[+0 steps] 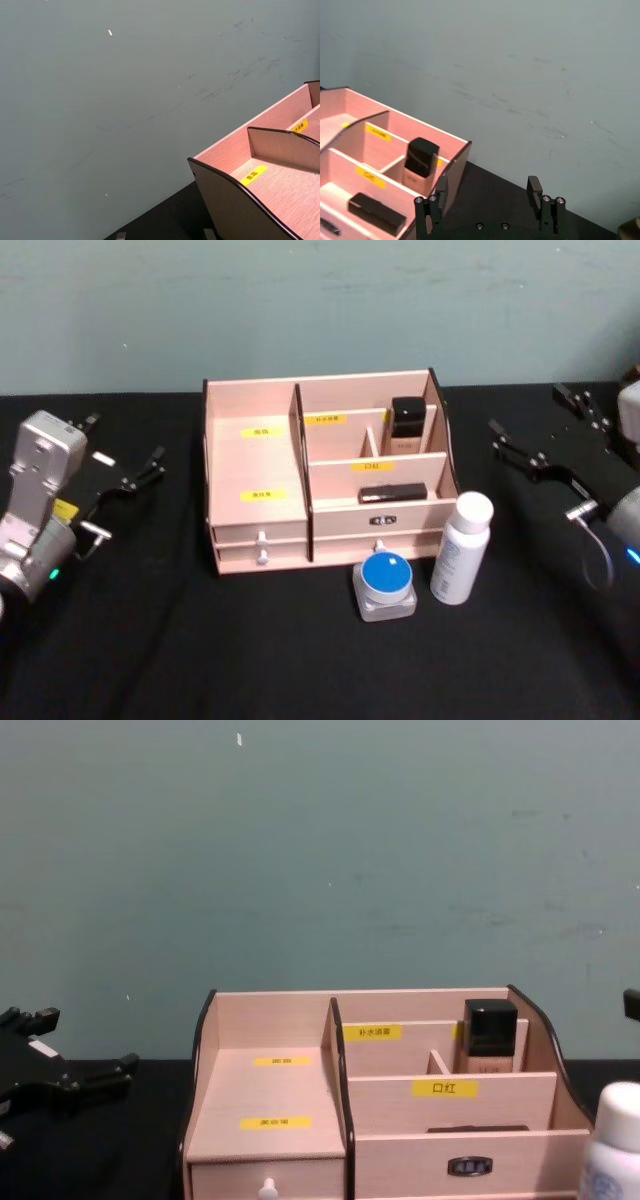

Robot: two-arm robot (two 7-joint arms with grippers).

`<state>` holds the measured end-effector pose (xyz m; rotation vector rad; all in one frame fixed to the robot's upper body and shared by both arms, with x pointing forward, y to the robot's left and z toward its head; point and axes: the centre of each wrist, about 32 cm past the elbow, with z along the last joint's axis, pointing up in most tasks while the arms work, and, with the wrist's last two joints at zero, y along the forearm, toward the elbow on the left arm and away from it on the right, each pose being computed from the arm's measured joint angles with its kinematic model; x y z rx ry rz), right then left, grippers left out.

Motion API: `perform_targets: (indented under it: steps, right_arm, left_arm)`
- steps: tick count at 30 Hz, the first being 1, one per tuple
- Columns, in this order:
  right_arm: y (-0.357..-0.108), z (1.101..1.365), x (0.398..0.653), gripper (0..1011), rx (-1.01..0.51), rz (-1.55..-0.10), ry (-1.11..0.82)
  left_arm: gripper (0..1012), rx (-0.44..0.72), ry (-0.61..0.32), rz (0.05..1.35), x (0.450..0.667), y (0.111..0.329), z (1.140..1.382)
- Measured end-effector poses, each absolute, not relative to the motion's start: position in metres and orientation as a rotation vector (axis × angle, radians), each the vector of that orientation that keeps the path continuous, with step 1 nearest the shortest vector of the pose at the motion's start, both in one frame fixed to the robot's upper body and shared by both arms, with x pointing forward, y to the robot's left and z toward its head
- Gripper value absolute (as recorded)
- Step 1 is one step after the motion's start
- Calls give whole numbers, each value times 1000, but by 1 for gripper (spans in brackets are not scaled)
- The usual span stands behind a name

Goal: Pick up the facial cleanser and watermelon frost from the table and place them into the tiered storage box.

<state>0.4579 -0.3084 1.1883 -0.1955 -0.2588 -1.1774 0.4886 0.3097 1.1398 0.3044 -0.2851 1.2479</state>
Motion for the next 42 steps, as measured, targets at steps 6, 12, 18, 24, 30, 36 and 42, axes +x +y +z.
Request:
perform_targets:
  steps: [6,12,18,24,30,36,42]
  right_arm:
    - [-311,1203,436,1002,-191,-1134,-250]
    - [-314,1215,415,1002,-191,-1089,-231]
    - [-315,1223,394,1002,-195,-1043,-197]
    - [-314,1221,378,1002,-233,-1001,-147]
    - [-312,1217,372,1002,-277,-984,-96]
    - [-310,1214,370,1002,-305,-971,-53]
    - [-307,1209,373,1002,-327,-961,-14]
  left_arm:
    - [1001,304,-285,1248,489,310,1140]
    - [1001,304,-285,1248,489,310,1140]
    - [1001,304,-285,1248,489,310,1140]
    - [1001,304,-285,1248,489,310,1140]
    - [1001,304,-285,1248,489,310,1140]
    - [1001,304,-285,1248,489,310,1140]
    - [1001,304,-285,1248,489,310,1140]
